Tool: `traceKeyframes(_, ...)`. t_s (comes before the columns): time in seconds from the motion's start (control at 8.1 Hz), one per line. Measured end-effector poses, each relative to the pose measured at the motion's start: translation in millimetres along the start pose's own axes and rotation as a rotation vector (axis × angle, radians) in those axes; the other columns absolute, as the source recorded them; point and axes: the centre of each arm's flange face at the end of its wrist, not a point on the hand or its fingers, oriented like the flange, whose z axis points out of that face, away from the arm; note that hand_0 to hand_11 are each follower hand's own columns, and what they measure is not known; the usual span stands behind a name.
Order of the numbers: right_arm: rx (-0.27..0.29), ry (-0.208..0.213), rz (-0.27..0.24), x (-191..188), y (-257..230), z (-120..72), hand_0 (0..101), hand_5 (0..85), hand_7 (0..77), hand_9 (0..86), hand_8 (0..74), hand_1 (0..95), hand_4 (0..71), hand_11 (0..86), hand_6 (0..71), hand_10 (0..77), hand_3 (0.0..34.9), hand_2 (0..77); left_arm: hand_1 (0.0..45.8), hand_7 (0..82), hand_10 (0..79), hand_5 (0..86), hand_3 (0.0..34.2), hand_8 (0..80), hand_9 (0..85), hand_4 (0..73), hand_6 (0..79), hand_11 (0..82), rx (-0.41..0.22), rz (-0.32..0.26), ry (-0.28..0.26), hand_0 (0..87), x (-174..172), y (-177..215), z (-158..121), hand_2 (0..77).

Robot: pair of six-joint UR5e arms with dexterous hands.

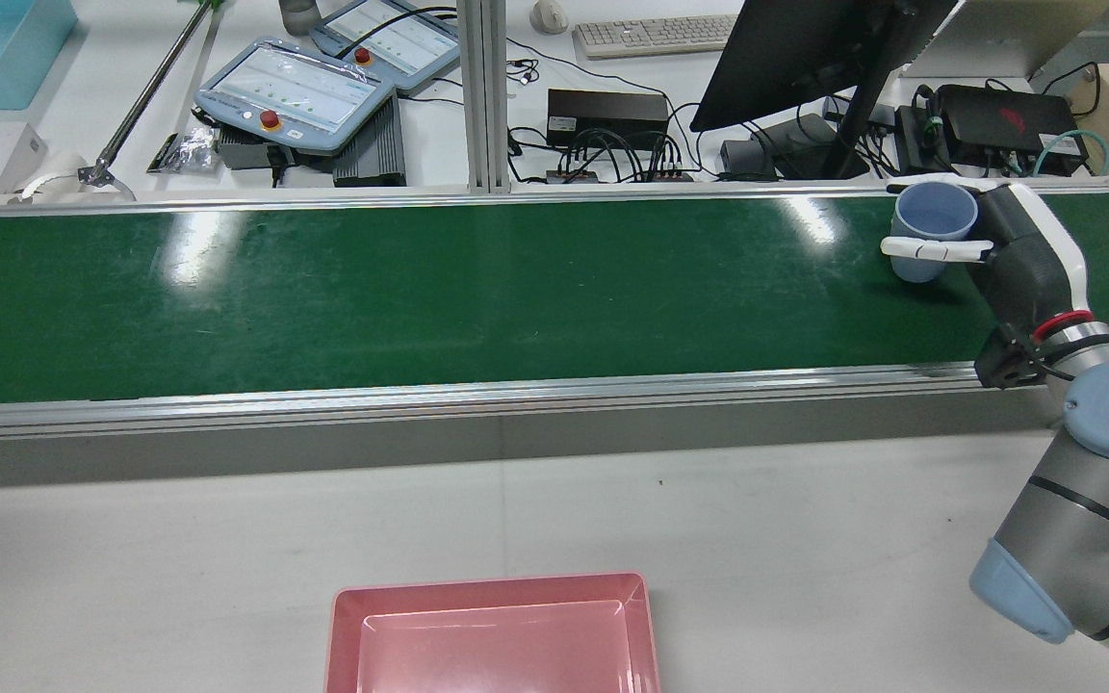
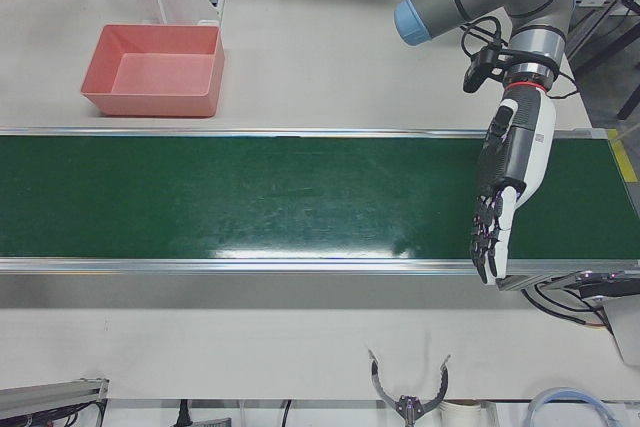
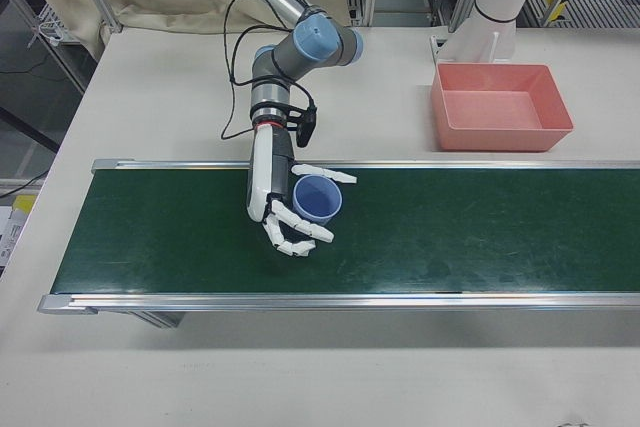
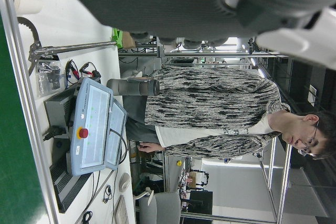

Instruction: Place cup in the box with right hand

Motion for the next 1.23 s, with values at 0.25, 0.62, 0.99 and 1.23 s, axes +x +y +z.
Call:
traceKeyframes(0.25,0.012,-0.034,-0.004,-22.1,0.7,1.4,67,18.5,57.8,49.6,37.6,18.5,28.4,40.9,33.8,34.9,0.0,21.3,0.5,0.5,0.0,0.5,0.0,0.0,0.0,1.1,0.5,0.0,0.001,-0.001,0.000,0.0,0.0,-0.1,-0.1,1.1)
traceKeyframes(0.62,-0.075,-0.089,0.045,-66.7,47.5,-15.5,68,22.9,62.7,53.5,44.7,18.5,30.0,47.5,38.2,43.1,0.6,21.3,0.5,0.5,0.0,0.5,0.0,0.0,0.0,1.1,0.5,0.0,0.000,0.000,0.000,0.0,0.0,0.0,0.0,1.1)
traceKeyframes(0.99,-0.265,-0.019,0.068,-72.4,165.1,-77.0,62,22.9,63.3,54.0,46.9,4.9,30.0,48.5,38.2,46.4,1.1,38.7,0.5,0.5,0.0,0.5,0.0,0.0,0.0,1.1,0.0,0.0,0.000,0.000,0.000,0.0,0.0,-0.1,0.1,1.1)
traceKeyframes(1.23,-0.404,0.067,0.071,-29.3,245.6,-133.2,62,22.9,63.3,55.6,49.1,4.9,30.0,49.6,38.2,49.6,0.0,38.7,0.5,0.5,0.0,0.5,0.0,0.0,0.0,1.1,0.0,0.0,0.000,0.000,0.000,0.0,0.0,0.3,0.0,1.1)
